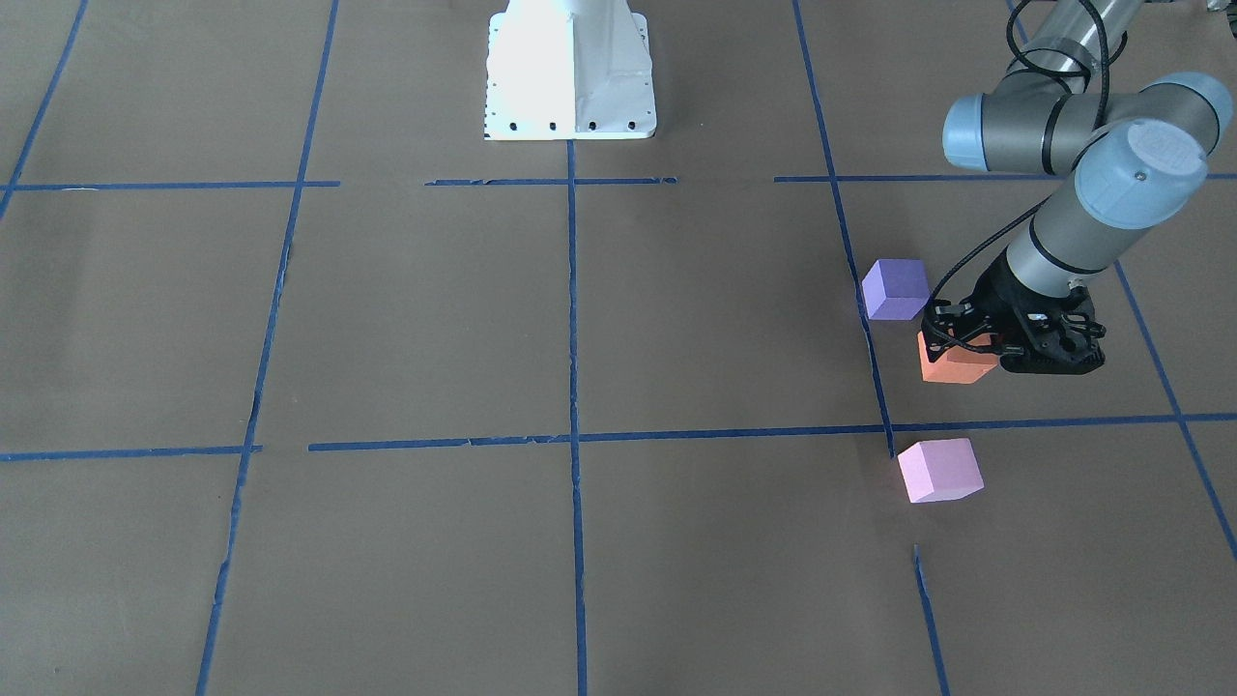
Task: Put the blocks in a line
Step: 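Carry the orange cube with the left gripper toward the pink cube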
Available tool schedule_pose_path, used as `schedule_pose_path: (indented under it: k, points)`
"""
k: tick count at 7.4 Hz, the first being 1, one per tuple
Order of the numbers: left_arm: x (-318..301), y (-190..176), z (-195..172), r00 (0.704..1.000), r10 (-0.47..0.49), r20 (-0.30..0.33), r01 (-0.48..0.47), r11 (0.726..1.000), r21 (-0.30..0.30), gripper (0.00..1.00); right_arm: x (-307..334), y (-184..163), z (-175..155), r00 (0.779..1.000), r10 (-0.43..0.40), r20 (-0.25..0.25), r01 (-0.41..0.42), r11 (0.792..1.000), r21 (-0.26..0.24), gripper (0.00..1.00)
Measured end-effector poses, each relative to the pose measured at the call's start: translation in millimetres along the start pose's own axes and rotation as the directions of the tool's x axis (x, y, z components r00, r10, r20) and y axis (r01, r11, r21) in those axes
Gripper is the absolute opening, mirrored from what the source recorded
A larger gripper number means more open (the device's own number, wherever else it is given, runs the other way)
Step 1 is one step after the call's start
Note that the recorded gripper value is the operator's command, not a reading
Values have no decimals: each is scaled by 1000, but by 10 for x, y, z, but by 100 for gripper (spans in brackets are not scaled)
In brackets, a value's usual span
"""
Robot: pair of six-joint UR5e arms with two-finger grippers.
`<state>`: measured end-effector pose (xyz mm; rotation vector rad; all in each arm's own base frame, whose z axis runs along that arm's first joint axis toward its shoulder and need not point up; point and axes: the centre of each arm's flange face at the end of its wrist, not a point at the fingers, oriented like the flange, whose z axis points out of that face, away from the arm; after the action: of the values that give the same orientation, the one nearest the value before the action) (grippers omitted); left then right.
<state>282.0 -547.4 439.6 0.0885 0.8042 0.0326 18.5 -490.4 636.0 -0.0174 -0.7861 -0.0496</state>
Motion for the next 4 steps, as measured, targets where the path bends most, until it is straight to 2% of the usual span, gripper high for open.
schedule_pose_path:
  k: [4]
  points:
    - [32,-195,357,998,-56,-19,56,998,-11,17,-1,-1,-1,1000,-1,0,1,1000,1,100]
